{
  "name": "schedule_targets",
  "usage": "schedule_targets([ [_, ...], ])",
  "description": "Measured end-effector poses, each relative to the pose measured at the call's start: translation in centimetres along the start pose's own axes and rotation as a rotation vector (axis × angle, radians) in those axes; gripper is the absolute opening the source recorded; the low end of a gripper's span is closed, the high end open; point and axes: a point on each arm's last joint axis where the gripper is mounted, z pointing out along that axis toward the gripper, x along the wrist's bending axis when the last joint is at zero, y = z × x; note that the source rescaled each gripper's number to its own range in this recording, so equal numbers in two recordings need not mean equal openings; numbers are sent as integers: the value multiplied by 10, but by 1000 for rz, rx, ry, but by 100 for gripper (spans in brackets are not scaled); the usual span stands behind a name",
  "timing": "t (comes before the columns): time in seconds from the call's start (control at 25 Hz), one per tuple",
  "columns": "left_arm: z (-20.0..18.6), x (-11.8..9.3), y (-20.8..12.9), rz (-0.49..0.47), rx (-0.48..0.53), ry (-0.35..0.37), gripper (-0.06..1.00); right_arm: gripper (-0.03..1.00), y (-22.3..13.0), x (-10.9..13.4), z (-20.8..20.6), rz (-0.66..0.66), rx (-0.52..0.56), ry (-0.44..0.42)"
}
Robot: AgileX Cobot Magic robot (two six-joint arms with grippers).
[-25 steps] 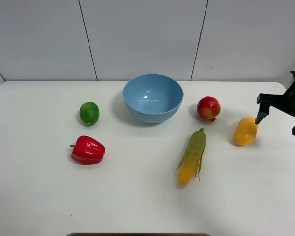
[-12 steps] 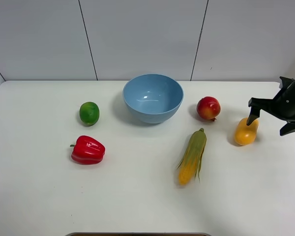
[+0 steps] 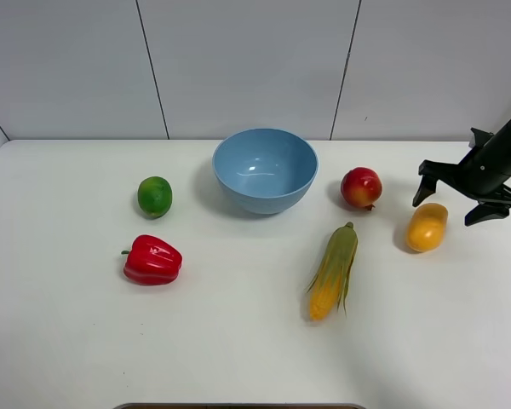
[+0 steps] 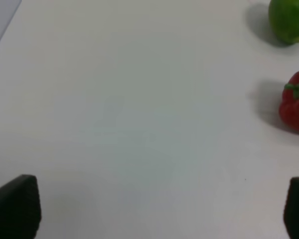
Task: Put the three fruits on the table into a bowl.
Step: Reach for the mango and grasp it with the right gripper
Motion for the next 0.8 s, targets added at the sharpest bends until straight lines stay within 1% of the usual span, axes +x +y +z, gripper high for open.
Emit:
schedule_targets([
  [0.28,0,0,0,0,0,1,100,92,1,-2,20,18,61,3],
  [0.52,0,0,0,0,0,1,100,92,0,-4,28,17,75,1],
  [0.8,0,0,0,0,0,1,100,92,-1,-6,49,39,110,7],
])
